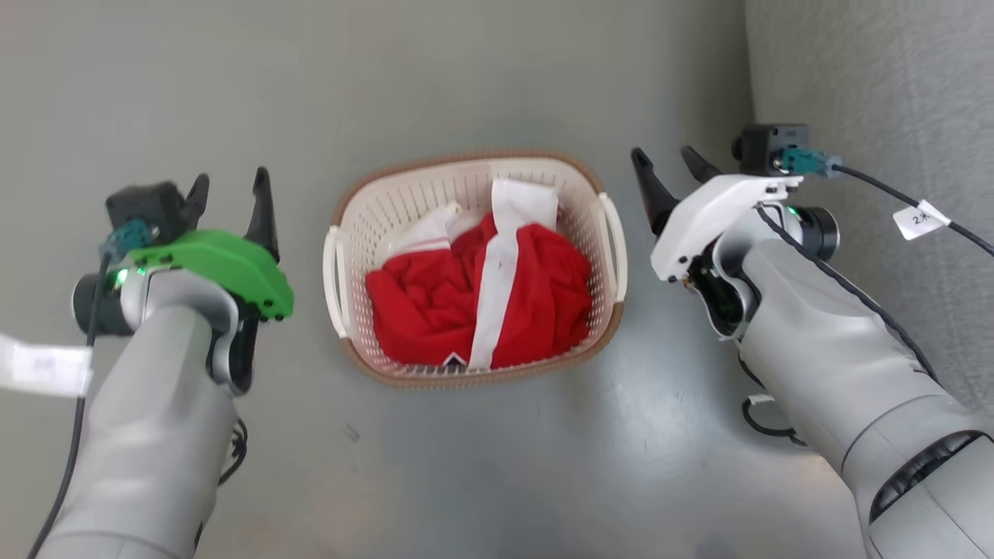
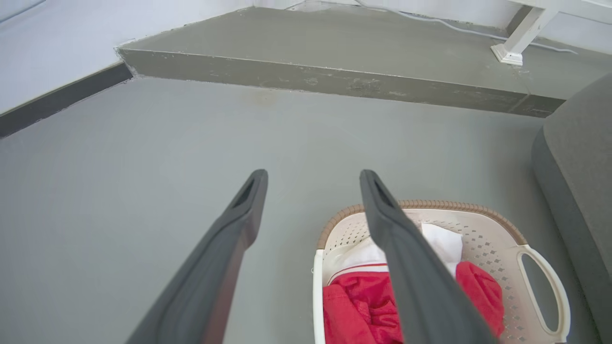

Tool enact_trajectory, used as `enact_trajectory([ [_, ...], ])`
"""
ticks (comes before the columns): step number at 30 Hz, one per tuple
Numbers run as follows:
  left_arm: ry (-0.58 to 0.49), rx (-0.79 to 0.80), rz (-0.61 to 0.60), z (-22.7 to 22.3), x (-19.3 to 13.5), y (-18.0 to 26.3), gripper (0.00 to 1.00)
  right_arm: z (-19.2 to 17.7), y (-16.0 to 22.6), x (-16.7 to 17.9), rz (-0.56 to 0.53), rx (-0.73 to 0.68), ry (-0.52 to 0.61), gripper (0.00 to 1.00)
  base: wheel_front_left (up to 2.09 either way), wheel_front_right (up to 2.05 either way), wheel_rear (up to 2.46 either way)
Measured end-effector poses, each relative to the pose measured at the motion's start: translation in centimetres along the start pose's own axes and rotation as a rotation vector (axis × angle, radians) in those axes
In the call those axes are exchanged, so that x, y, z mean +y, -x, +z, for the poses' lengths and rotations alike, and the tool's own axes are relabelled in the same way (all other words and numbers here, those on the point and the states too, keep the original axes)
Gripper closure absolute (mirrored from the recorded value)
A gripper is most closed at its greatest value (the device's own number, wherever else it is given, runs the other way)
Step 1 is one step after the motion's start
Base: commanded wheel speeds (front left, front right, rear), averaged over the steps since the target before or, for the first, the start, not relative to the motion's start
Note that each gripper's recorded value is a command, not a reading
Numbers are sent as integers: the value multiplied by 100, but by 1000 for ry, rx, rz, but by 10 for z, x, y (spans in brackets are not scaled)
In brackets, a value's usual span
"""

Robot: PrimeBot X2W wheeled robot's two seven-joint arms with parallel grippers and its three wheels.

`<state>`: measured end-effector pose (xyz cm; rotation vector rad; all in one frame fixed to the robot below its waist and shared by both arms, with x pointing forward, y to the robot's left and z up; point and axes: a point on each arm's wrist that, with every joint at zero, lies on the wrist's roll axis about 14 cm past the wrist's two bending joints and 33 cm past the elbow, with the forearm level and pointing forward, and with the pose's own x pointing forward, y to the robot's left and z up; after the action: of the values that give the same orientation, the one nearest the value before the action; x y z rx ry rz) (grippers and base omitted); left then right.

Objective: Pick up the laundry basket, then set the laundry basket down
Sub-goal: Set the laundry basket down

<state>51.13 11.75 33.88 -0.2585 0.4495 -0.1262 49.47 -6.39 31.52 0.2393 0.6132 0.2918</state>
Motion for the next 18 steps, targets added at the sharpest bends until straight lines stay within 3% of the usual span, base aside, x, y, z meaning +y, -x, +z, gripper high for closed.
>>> enact_trajectory([
  [4,5,-59,-5,17,-3,15,0,25,10,15,34,-73,14,0,0,0,0],
  [18,22,-187,25,38,-4,83,0,44,69,40,52,-206,22,0,0,0,0],
])
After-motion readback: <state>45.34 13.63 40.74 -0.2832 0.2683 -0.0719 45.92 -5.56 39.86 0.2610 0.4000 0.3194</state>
